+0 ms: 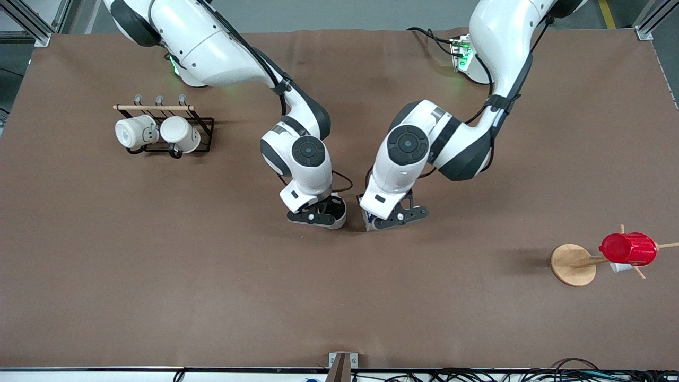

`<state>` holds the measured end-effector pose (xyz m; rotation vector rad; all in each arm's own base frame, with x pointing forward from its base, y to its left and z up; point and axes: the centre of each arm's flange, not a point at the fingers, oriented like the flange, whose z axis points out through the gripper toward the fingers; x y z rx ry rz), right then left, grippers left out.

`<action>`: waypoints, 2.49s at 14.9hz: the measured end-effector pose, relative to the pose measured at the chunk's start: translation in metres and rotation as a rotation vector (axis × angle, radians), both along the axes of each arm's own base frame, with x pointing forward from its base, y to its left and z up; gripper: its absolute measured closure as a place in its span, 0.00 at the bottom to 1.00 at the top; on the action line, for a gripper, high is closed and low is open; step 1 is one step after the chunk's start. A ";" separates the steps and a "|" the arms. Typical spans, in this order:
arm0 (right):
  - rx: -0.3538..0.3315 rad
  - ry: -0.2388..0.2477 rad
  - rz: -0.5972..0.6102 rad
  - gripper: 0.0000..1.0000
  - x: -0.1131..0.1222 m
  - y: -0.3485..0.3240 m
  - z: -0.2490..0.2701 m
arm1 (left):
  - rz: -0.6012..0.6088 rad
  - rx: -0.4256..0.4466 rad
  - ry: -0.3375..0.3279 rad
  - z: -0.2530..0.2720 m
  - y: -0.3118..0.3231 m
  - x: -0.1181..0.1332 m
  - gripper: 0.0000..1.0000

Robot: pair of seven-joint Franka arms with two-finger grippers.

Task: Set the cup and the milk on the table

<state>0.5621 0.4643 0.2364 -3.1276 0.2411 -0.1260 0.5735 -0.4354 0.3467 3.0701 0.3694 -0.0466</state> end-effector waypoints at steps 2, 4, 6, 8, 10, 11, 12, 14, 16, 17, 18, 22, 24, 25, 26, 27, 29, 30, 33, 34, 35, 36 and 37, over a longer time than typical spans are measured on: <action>0.009 -0.010 -0.015 0.43 0.004 0.001 0.006 | -0.004 0.000 0.002 -0.003 -0.007 -0.004 0.65; 0.029 -0.026 -0.024 0.26 0.009 0.002 0.025 | -0.011 -0.001 0.002 -0.003 -0.012 -0.007 0.63; 0.030 -0.012 -0.044 0.04 0.013 -0.005 0.061 | -0.020 0.000 0.004 -0.005 -0.018 -0.011 0.59; 0.000 0.009 -0.085 0.00 0.021 -0.032 0.114 | -0.028 0.000 0.005 -0.007 -0.022 -0.015 0.56; -0.030 0.002 -0.139 0.00 0.029 -0.070 0.175 | -0.034 0.001 0.009 -0.010 -0.026 -0.017 0.48; -0.045 -0.003 -0.164 0.00 0.031 -0.091 0.204 | -0.034 0.002 0.009 -0.011 -0.026 -0.017 0.38; -0.058 -0.010 -0.184 0.00 0.033 -0.113 0.230 | -0.034 0.002 0.009 -0.012 -0.026 -0.017 0.29; -0.076 -0.016 -0.194 0.00 0.038 -0.166 0.278 | -0.025 0.001 0.001 -0.005 -0.022 -0.012 0.11; -0.081 0.004 -0.188 0.00 0.043 -0.235 0.318 | 0.003 0.014 -0.020 0.025 -0.004 0.001 0.00; -0.088 0.014 -0.182 0.00 0.046 -0.275 0.334 | 0.022 0.024 -0.046 0.051 0.013 0.010 0.00; -0.094 0.021 -0.172 0.00 0.046 -0.313 0.348 | 0.027 0.038 -0.077 0.082 0.035 0.020 0.00; -0.081 0.038 -0.115 0.00 0.025 -0.445 0.381 | -0.022 0.097 -0.150 0.207 0.152 0.032 0.00; -0.068 0.048 -0.081 0.00 -0.001 -0.510 0.393 | -0.064 0.125 -0.147 0.246 0.213 0.030 0.00; -0.052 0.052 -0.077 0.00 -0.016 -0.533 0.395 | -0.105 0.134 -0.143 0.259 0.241 0.030 0.00; -0.036 0.058 -0.076 0.00 -0.027 -0.546 0.396 | -0.144 0.130 -0.135 0.268 0.266 0.029 0.00; -0.027 0.064 -0.078 0.00 -0.033 -0.550 0.395 | -0.180 0.116 -0.122 0.273 0.287 0.026 0.00; -0.027 0.056 -0.063 0.00 -0.034 -0.540 0.397 | -0.232 0.103 -0.095 0.276 0.314 0.011 0.00; -0.029 0.045 -0.050 0.00 -0.031 -0.533 0.401 | -0.255 0.107 -0.084 0.276 0.321 0.000 0.00; -0.032 0.035 -0.030 0.00 -0.022 -0.521 0.412 | -0.300 0.122 -0.063 0.278 0.333 -0.035 0.00; -0.031 0.036 -0.027 0.00 -0.019 -0.520 0.412 | -0.314 0.120 -0.060 0.279 0.337 -0.044 0.00; -0.031 0.038 -0.024 0.00 -0.016 -0.518 0.411 | -0.330 0.115 -0.058 0.280 0.341 -0.051 0.00; -0.031 0.040 -0.021 0.00 -0.015 -0.517 0.410 | -0.338 0.113 -0.055 0.282 0.344 -0.055 0.00; -0.029 0.041 -0.019 0.00 -0.014 -0.516 0.410 | -0.339 0.112 -0.055 0.283 0.349 -0.057 0.00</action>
